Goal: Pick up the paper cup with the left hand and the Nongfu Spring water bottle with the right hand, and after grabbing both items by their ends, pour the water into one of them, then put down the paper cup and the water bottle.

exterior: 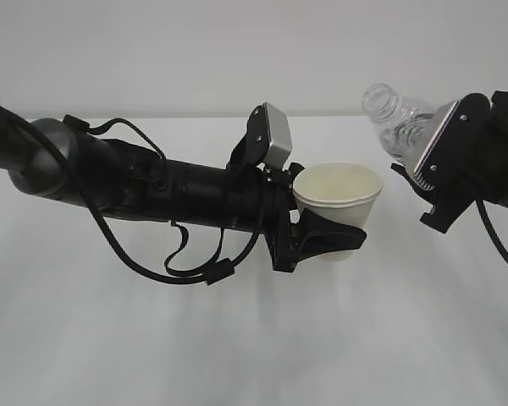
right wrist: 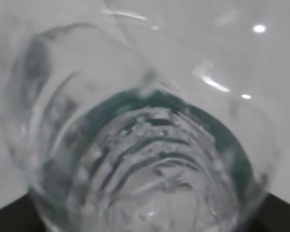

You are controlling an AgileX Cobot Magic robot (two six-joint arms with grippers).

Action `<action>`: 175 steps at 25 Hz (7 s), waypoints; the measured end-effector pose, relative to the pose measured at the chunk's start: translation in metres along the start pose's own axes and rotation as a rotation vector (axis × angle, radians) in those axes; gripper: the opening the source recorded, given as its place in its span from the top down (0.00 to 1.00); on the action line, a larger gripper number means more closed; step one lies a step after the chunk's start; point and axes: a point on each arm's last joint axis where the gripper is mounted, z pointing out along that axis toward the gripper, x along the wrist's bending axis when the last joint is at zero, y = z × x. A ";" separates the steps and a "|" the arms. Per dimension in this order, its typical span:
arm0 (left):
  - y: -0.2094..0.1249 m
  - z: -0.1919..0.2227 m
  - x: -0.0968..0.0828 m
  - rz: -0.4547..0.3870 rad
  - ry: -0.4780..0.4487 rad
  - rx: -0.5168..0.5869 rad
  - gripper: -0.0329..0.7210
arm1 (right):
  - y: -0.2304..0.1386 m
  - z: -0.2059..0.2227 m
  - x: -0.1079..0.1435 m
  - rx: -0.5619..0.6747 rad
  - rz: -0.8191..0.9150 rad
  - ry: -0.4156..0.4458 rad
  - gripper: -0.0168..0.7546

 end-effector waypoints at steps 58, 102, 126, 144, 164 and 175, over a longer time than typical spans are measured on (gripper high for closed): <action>-0.014 0.004 -0.004 0.008 -0.055 0.036 0.36 | 0.002 0.000 -0.006 -0.011 -0.463 -0.067 0.33; -0.012 -0.010 0.001 0.025 -0.103 -0.012 0.36 | 0.007 0.003 -0.014 -0.016 -0.589 -0.098 0.33; -0.011 -0.003 -0.006 0.041 -0.123 -0.010 0.36 | 0.009 0.003 -0.015 -0.033 -0.644 -0.095 0.33; -0.012 -0.002 -0.001 0.023 -0.069 -0.002 0.37 | 0.011 0.004 -0.017 -0.041 -0.658 -0.100 0.33; -0.011 -0.002 0.000 0.014 -0.055 -0.013 0.37 | 0.012 0.004 -0.018 -0.044 -0.680 -0.108 0.33; -0.010 -0.002 0.001 0.006 -0.045 -0.022 0.37 | 0.013 0.005 -0.020 -0.045 -0.684 -0.113 0.33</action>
